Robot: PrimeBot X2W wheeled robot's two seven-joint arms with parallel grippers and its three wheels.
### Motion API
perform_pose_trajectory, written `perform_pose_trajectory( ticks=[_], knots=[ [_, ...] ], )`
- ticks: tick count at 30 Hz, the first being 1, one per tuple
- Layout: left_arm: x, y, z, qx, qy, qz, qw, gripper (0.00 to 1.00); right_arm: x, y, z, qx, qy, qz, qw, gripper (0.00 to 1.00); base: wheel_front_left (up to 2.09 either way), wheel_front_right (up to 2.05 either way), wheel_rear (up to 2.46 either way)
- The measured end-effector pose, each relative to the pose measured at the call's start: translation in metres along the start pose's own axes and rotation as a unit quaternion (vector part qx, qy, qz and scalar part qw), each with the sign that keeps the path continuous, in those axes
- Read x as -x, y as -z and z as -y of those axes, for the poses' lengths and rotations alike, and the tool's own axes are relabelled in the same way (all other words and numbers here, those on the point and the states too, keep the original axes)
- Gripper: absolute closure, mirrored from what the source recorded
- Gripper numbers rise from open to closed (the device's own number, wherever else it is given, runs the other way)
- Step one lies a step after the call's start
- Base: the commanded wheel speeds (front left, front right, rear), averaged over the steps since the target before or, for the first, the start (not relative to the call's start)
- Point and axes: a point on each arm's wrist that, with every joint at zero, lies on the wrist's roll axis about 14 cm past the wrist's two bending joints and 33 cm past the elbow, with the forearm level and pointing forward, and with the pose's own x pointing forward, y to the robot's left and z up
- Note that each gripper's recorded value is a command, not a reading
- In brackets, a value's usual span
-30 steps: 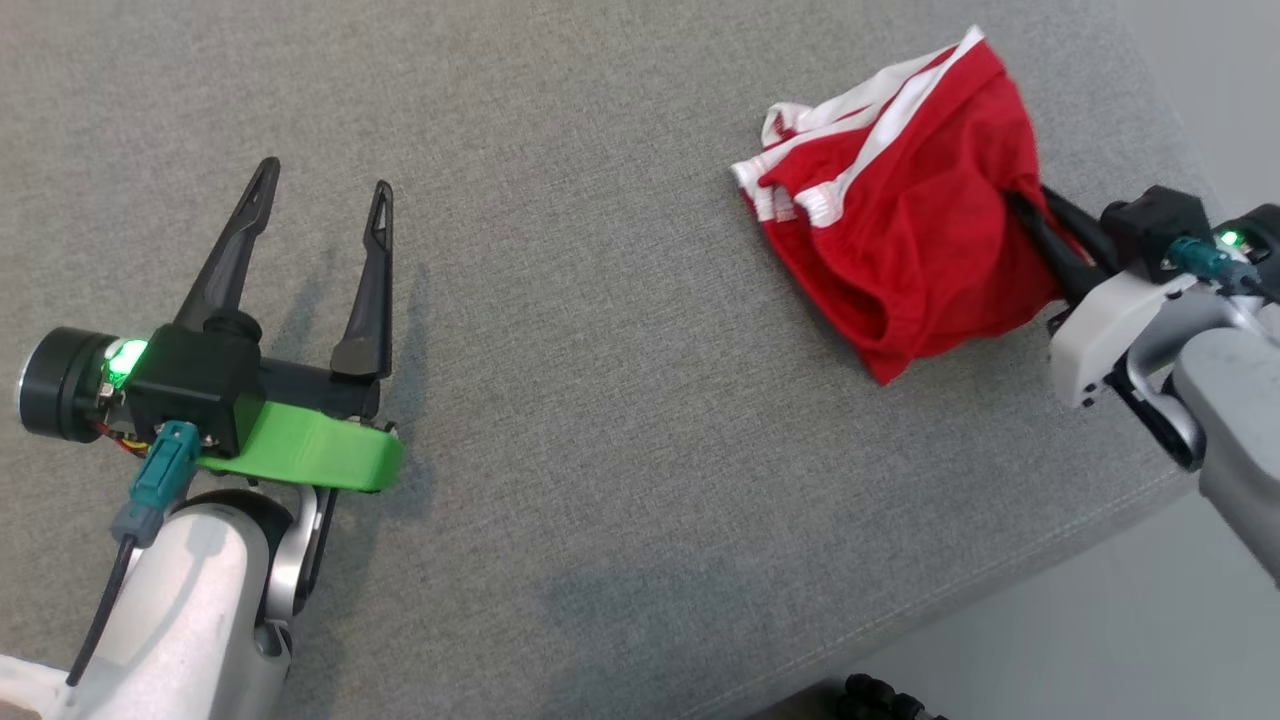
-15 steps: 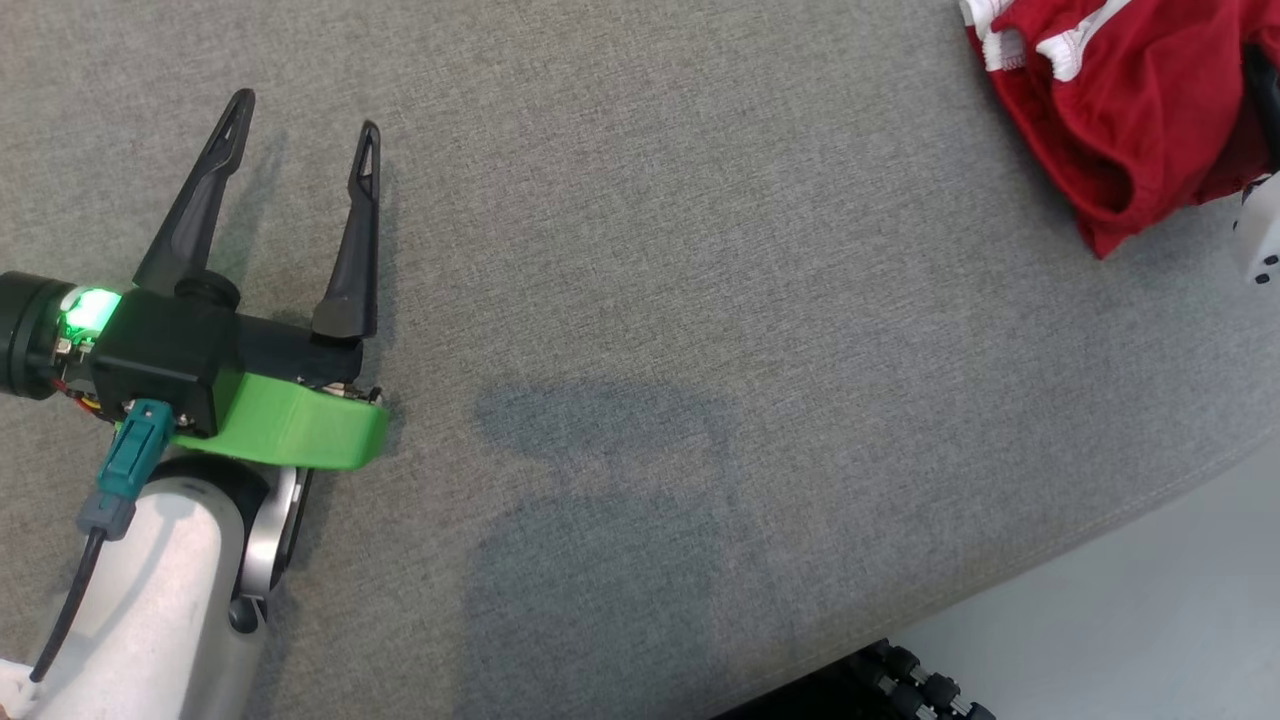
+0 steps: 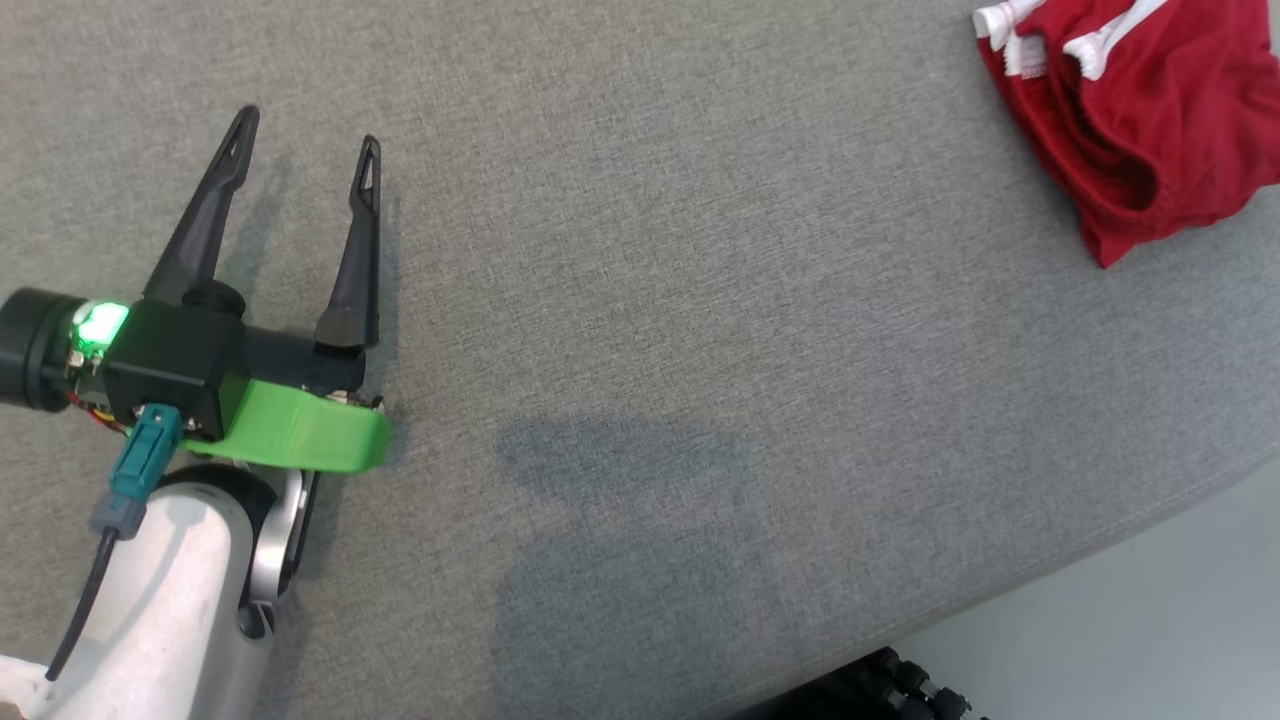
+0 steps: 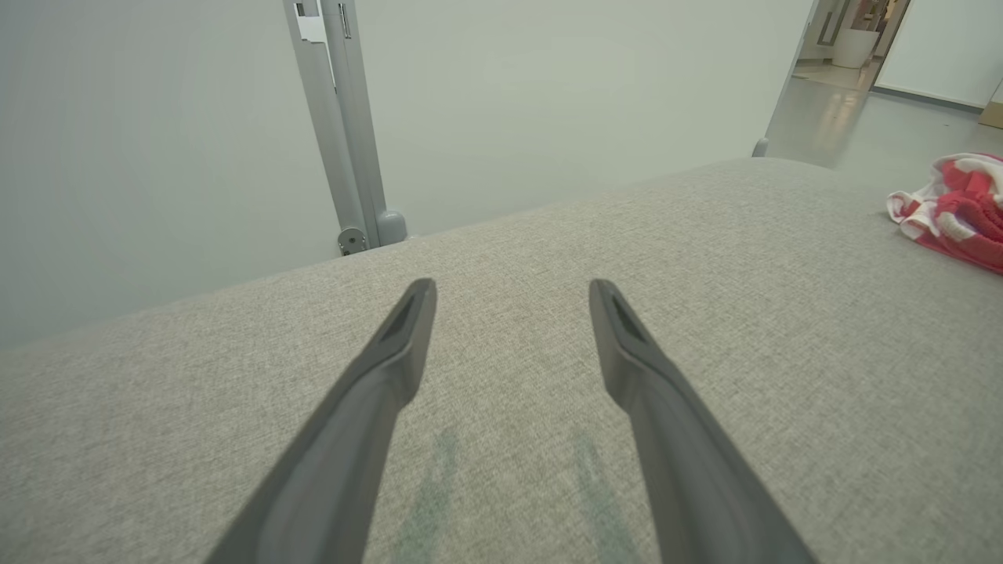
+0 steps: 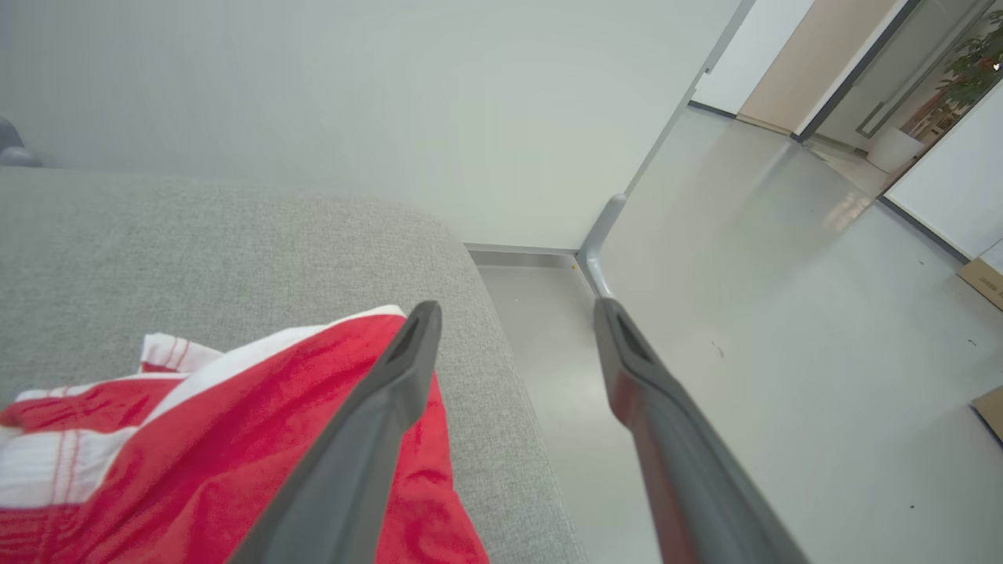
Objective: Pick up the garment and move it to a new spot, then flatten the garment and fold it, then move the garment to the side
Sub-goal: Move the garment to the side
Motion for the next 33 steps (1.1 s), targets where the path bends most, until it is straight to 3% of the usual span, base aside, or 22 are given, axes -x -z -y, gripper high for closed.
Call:
perform_pose_trajectory(
  ticks=[5,11,21,33],
  knots=[
    [0.010,-0.009,0.005,0.007,-0.006,0.002,1.000,0.00,0.026,-0.026,0.004,-0.038,0.022,0.064,0.997,0.00,0.00,0.00,0.00],
    [0.026,-0.029,0.010,0.009,-0.021,0.015,1.000,0.00,0.059,-0.044,-0.018,-0.080,0.018,0.117,0.990,0.00,0.00,0.00,0.00],
    [0.075,-0.049,-0.013,0.010,-0.102,0.023,0.994,0.00,0.092,-0.065,-0.115,-0.163,-0.078,0.150,0.972,0.00,0.00,0.00,0.00],
    [0.151,-0.063,-0.054,0.001,-0.211,0.026,0.977,0.00,0.126,-0.083,-0.198,-0.185,-0.181,0.149,0.954,0.00,0.00,0.00,0.00]
  ],
)
